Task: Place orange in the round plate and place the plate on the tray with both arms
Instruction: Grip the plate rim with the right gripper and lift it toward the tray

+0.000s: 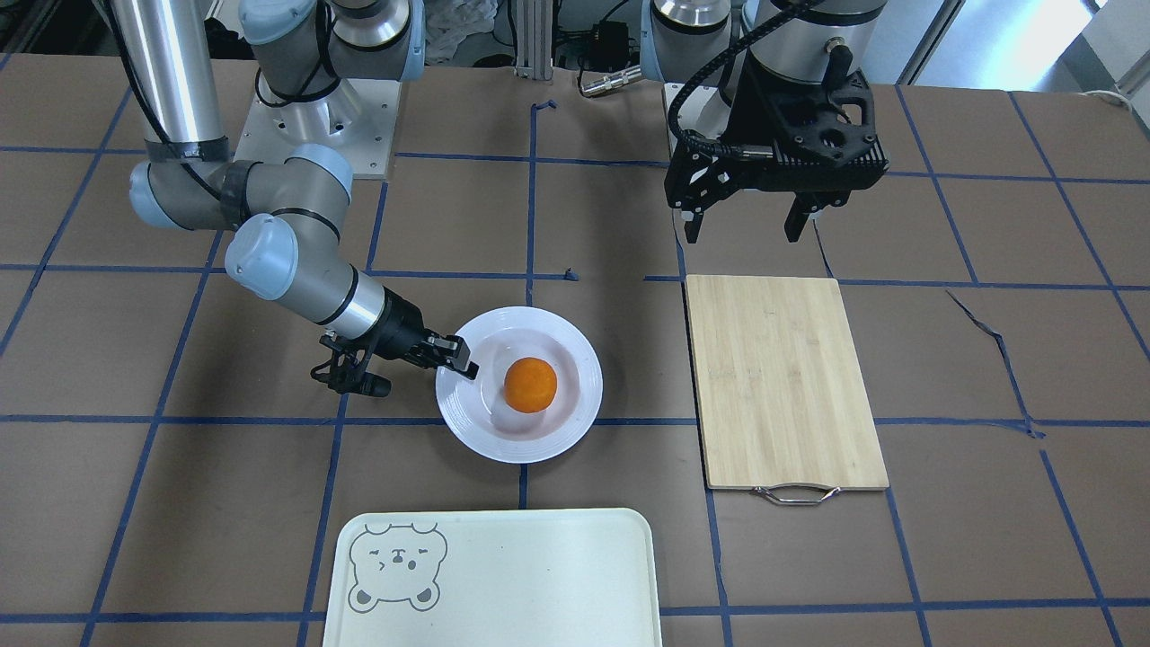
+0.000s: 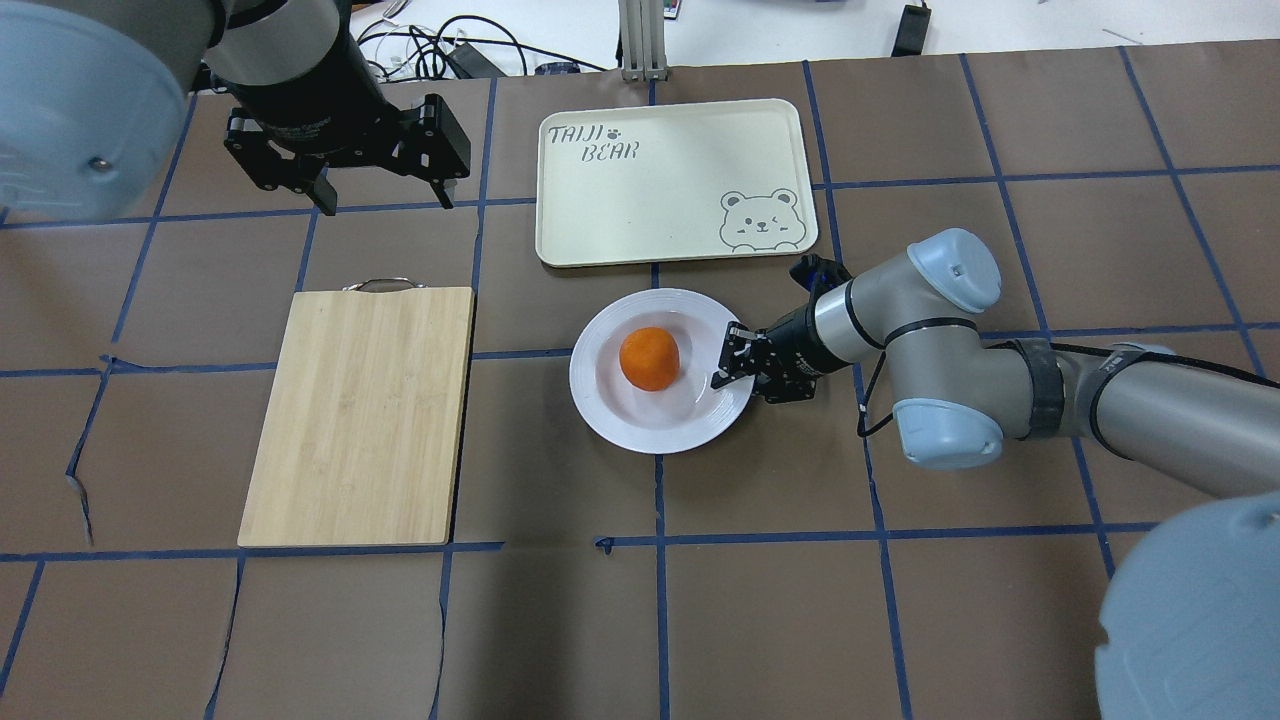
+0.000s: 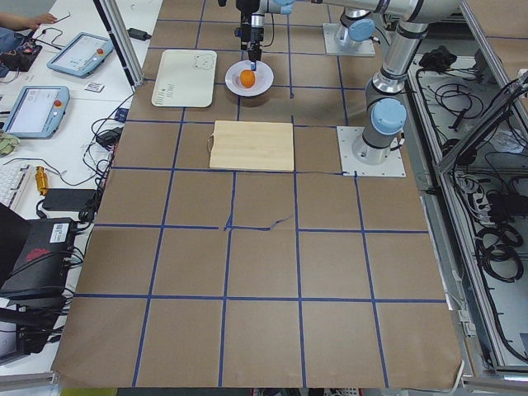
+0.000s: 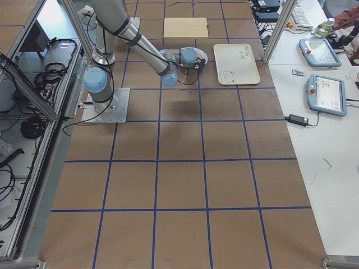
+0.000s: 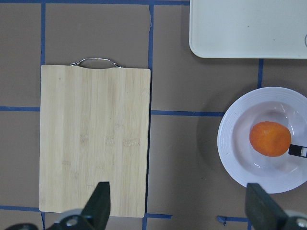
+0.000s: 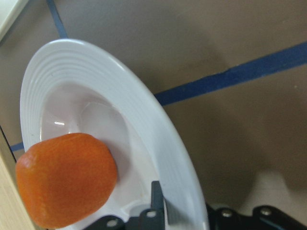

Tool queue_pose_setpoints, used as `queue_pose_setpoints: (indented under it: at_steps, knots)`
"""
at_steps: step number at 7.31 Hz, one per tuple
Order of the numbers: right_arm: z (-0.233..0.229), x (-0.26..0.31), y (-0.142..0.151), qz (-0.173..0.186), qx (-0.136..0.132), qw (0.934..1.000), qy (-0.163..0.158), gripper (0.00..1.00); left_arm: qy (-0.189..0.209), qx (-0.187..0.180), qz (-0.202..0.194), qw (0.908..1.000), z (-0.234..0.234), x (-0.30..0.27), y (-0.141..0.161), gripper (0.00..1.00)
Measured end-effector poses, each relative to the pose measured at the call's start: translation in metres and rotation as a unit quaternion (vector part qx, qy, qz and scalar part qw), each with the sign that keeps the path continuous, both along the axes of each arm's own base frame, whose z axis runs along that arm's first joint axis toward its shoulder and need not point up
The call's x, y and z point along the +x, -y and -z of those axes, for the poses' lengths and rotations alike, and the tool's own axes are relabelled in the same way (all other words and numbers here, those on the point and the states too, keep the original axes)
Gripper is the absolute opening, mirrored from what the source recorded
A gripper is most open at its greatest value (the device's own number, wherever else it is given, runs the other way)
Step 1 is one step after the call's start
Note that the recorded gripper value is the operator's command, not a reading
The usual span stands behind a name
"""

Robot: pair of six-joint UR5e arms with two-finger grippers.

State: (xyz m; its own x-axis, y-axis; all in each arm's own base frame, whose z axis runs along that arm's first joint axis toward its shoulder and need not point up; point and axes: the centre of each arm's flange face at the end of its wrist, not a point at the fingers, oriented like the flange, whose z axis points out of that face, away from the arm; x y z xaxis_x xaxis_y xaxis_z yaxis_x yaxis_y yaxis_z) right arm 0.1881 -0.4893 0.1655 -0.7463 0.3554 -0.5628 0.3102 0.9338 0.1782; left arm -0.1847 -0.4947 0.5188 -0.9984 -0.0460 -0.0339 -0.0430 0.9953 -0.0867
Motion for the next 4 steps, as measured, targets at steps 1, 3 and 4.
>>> queue_pose_setpoints:
  at_steps: [1, 3, 4]
  knots:
    - [-0.006, -0.001, 0.005, 0.013, 0.003, 0.9999, 0.001, 0.0, -0.001, 0.002, 0.0, 1.0, 0.002, 0.0, 0.002, 1.0]
    - [-0.027, -0.01, 0.028, 0.03, -0.021, 0.9993, 0.008, 0.0, -0.002, 0.007, 0.0, 1.0, 0.007, 0.0, 0.003, 1.0]
    - [-0.047, -0.017, 0.052, 0.035, -0.048, 0.9982, 0.008, 0.0, -0.001, 0.01, -0.001, 0.9999, 0.01, 0.0, 0.002, 1.0]
